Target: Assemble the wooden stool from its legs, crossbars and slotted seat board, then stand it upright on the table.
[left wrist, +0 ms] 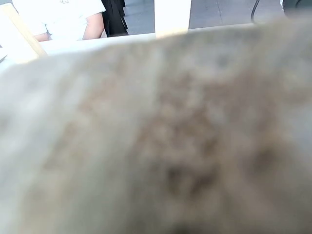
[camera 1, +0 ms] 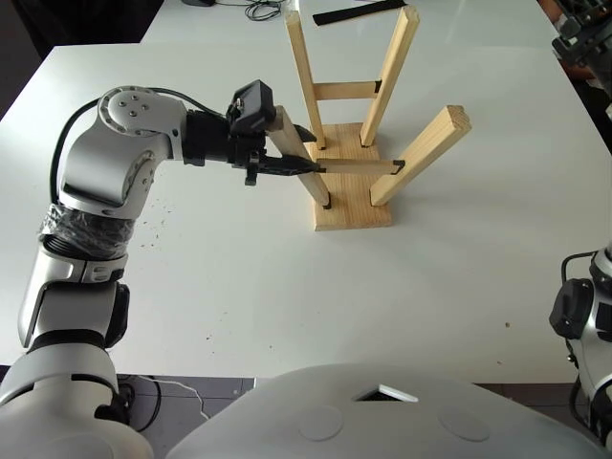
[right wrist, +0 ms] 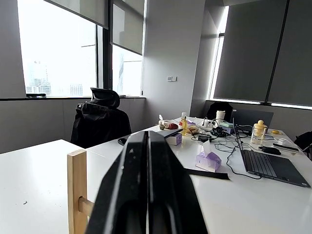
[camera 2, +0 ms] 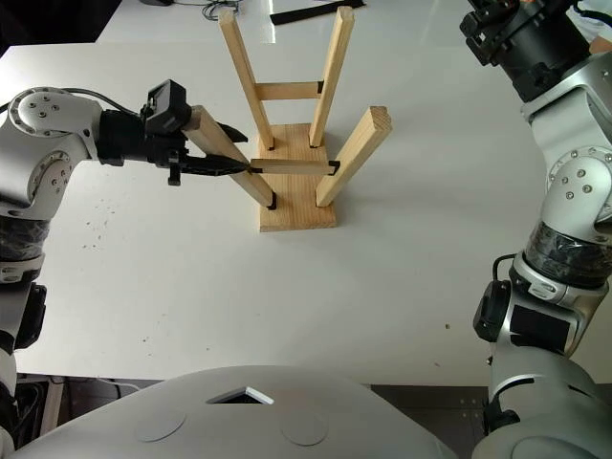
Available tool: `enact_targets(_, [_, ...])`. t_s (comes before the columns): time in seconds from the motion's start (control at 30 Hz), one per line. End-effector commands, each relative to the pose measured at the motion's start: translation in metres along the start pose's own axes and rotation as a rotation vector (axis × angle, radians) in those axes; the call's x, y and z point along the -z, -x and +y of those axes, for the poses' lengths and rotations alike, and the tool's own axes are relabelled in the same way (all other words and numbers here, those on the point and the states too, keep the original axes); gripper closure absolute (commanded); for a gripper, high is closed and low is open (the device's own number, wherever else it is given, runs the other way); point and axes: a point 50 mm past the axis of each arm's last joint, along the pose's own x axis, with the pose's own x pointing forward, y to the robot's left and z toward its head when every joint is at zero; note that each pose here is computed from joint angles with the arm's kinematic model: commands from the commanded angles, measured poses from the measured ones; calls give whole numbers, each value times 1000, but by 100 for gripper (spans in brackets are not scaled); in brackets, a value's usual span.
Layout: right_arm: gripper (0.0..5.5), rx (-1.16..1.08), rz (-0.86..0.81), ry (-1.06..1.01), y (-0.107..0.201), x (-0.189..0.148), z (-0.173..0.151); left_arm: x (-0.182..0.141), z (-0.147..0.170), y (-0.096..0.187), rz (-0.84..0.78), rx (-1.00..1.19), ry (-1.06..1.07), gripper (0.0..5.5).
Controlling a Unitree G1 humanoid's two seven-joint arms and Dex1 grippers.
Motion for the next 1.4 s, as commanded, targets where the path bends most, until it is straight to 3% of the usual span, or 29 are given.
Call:
enact_targets(0.03, [550,-24,27,31,7,6,9,19,-16,20,133,-7,97,346])
enact_targets(0.3, [550,-119,49,50,2,7,20,31,-48,31,169,-29,185,346])
enact_targets(0.43, [550,-128,74,84,-5,10,26,37,-44,24,184,-29,170,346])
enact_targets(0.6, [550,-332,-65,28,-15,-19,76,41,-46,7,152,20,183,346])
enact_targets(0.7, [550,-408,-67,25,-21,-25,86,49,-47,2,157,62,204,346])
enact_targets(0.87, [550,-446,29,66,-26,-8,83,52,-32,3,145,61,206,346])
enact_targets(1.07, [550,-583,32,104,-34,-6,115,48,-21,1,133,72,188,346])
enact_targets(1.13, [550,-544,36,151,-38,-6,108,47,-19,-3,133,91,178,346])
enact_targets(1.3, [550,-240,106,298,-47,-7,39,49,-13,-9,137,117,167,346])
enact_targets(1.4, [550,-249,194,403,-45,12,32,52,-12,-10,134,129,175,346])
